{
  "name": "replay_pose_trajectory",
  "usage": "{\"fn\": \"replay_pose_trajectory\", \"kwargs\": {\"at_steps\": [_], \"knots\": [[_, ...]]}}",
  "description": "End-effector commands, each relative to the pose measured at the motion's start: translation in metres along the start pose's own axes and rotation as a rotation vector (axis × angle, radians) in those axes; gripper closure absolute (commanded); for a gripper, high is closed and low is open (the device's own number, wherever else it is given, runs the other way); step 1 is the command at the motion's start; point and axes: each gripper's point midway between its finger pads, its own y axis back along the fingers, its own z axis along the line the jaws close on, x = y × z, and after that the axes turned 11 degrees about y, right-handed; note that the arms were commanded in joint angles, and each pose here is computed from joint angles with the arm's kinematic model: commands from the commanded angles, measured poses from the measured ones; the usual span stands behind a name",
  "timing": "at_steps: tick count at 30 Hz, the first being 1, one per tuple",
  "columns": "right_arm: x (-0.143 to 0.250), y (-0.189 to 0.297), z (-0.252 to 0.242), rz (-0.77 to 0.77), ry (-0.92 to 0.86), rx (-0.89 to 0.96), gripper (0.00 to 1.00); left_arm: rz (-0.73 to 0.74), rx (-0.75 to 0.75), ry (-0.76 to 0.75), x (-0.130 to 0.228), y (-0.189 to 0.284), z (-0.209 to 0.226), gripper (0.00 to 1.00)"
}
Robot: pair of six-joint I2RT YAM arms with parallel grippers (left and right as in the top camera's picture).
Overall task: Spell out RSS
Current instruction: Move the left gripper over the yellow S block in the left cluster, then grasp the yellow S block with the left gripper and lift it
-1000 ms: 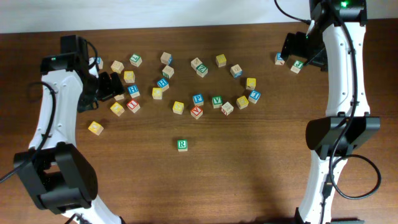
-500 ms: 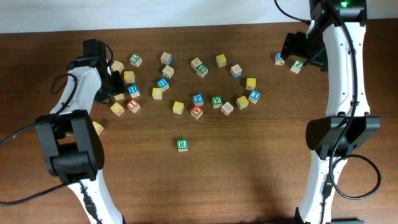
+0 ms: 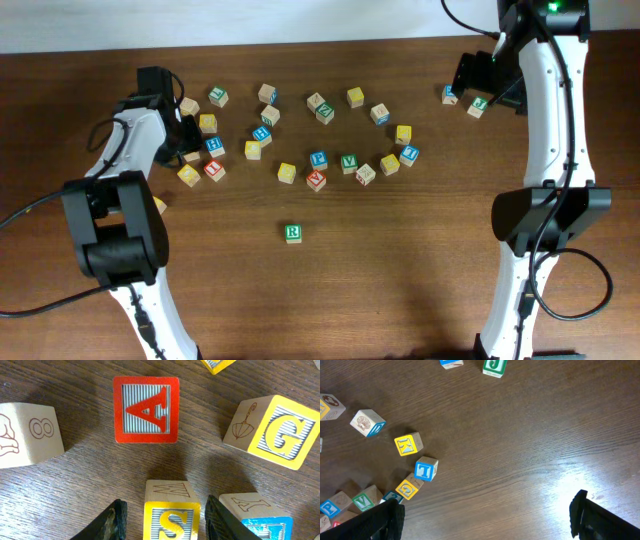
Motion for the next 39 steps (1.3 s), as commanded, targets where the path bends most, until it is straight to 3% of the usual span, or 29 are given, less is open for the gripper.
{"fn": "replay_pose_trajectory", "kwargs": {"at_steps": [1,5,9,13,19,20,29,32,35,39], "knots": [[0.0,0.005,-0.004,-0.011,0.002,0.008,0.02,0.021,-0.017,-0.001,0.004,-0.01,0.004,0.58],[0.0,0.005,-0.004,-0.011,0.002,0.008,0.02,0.021,-0.024,-0.001,0.004,-0.012,0.005,0.66],[0.0,0.005,-0.004,-0.011,0.002,0.008,0.02,0.02,-0.026,-0.001,0.004,-0.012,0.005,0.65],[0.0,0.005,-0.004,-0.011,0.002,0.008,0.02,0.004,-0.018,0.001,0.0,-0.012,0.004,0.58],[0.0,0.005,-0.004,-0.011,0.002,0.008,0.02,0.029,-0.019,-0.11,0.006,-0.018,0.004,0.65],[0.0,0.005,-0.004,-0.011,0.002,0.008,0.02,0.045,-0.025,-0.111,0.01,-0.023,0.006,0.59],[0.0,0.005,-0.004,-0.011,0.002,0.008,0.02,-0.002,-0.015,-0.107,-0.008,-0.016,0.0,0.7],[0.0,0.005,-0.004,-0.011,0.002,0.008,0.02,0.015,-0.022,-0.108,-0.007,-0.011,0.001,0.82],[0.0,0.005,-0.004,-0.011,0.002,0.008,0.02,0.038,-0.031,-0.109,-0.003,-0.009,0.003,0.82],[0.0,0.005,-0.004,-0.011,0.002,0.008,0.02,0.082,-0.039,-0.11,-0.01,0.037,-0.001,0.81]]}}
